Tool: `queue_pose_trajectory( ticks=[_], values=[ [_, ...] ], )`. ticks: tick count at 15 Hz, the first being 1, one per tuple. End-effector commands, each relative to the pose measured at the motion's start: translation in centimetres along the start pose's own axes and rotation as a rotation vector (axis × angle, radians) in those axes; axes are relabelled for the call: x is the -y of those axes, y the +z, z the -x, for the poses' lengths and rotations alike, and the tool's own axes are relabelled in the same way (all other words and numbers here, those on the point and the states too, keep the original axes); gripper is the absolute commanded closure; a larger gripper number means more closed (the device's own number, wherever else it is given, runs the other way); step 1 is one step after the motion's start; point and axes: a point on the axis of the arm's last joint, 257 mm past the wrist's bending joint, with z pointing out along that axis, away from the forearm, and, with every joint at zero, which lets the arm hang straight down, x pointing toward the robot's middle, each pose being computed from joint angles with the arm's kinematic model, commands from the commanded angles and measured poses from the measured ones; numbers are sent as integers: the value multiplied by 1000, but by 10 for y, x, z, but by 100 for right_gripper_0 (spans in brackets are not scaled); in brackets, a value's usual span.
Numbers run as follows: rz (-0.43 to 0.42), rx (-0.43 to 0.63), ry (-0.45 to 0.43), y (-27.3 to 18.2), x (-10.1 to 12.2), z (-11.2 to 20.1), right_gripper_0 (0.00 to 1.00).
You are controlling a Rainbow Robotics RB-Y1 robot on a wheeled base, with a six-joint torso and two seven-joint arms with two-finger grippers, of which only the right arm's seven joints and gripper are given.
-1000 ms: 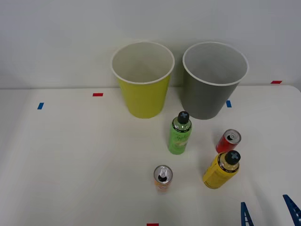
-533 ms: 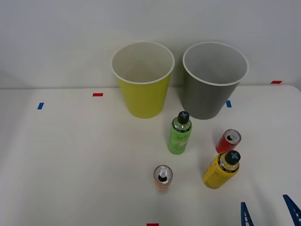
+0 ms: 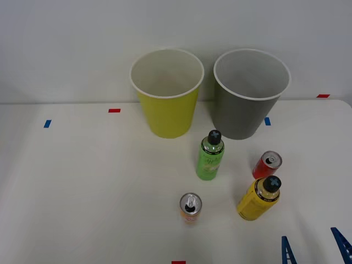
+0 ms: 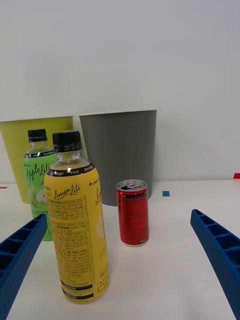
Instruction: Put cans in the gray bin, plastic bottles in the light green bin
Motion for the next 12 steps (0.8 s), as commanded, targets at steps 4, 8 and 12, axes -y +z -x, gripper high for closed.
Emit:
queue_pose_trajectory(
  ticks=[4, 8, 12],
  values=[
    [-38, -8, 36, -6, 9, -13, 0],
    [49, -2, 35, 4, -6, -14, 0],
    [54, 10, 16, 19, -26, -20, 0]
  ],
)
